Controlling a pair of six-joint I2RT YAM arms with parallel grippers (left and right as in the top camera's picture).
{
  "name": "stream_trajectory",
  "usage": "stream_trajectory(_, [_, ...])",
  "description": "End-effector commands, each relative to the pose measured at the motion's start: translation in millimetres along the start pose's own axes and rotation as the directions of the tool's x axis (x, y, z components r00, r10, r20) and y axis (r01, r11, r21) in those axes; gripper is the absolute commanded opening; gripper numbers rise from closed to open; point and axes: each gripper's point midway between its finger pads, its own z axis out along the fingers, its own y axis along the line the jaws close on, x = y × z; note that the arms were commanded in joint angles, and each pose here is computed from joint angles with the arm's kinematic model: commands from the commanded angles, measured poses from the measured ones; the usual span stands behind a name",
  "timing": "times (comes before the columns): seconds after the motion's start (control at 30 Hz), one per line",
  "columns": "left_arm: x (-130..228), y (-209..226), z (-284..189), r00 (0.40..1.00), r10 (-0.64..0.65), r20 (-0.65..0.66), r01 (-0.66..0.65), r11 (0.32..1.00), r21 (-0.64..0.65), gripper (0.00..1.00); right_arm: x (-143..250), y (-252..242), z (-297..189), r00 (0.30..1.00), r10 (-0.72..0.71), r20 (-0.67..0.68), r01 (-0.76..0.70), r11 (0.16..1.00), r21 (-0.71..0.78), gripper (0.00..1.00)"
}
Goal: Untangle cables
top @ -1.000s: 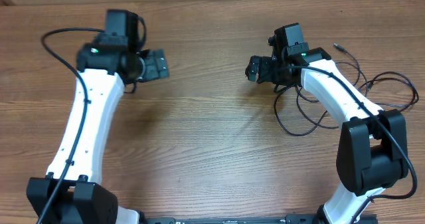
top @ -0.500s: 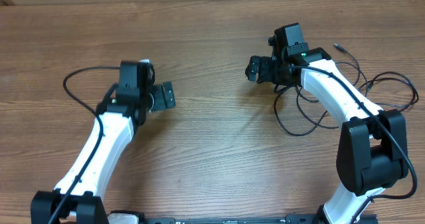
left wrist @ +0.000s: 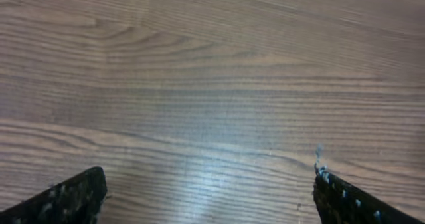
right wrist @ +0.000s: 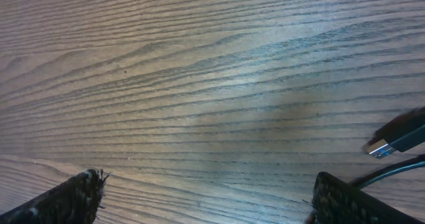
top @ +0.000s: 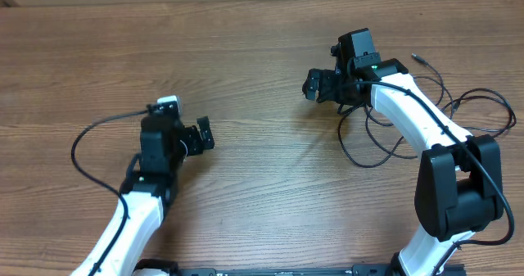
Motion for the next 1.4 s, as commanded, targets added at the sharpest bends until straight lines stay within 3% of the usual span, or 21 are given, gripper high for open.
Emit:
stream_trajectory(0.0, [18, 6, -5, 1.000, 0.014, 0.001, -0.014, 1.000, 0.002, 1.00, -6, 3, -7, 1.000, 0.000, 0.028, 0.000, 1.000, -0.001, 1.00])
stream_trajectory(0.73, [80, 33, -18, 0.996, -0.055, 0.072, 0.056, 0.998, -0.002, 1.00, -6, 3, -7, 1.000, 0.000, 0.028, 0.000, 1.000, -0.001, 1.00])
stream_trajectory(0.9, [82, 36, -27, 0.987, -0.067, 0.149, 0.066, 0.998, 0.012, 1.00, -6, 3, -7, 1.000, 0.000, 0.028, 0.000, 1.000, -0.001, 1.00])
stream_trajectory(1.37, [91, 47, -51, 0.988, -0.067, 0.137, 0.073, 0.996, -0.041, 1.00, -6, 3, -7, 1.000, 0.000, 0.028, 0.000, 1.000, -0.001, 1.00])
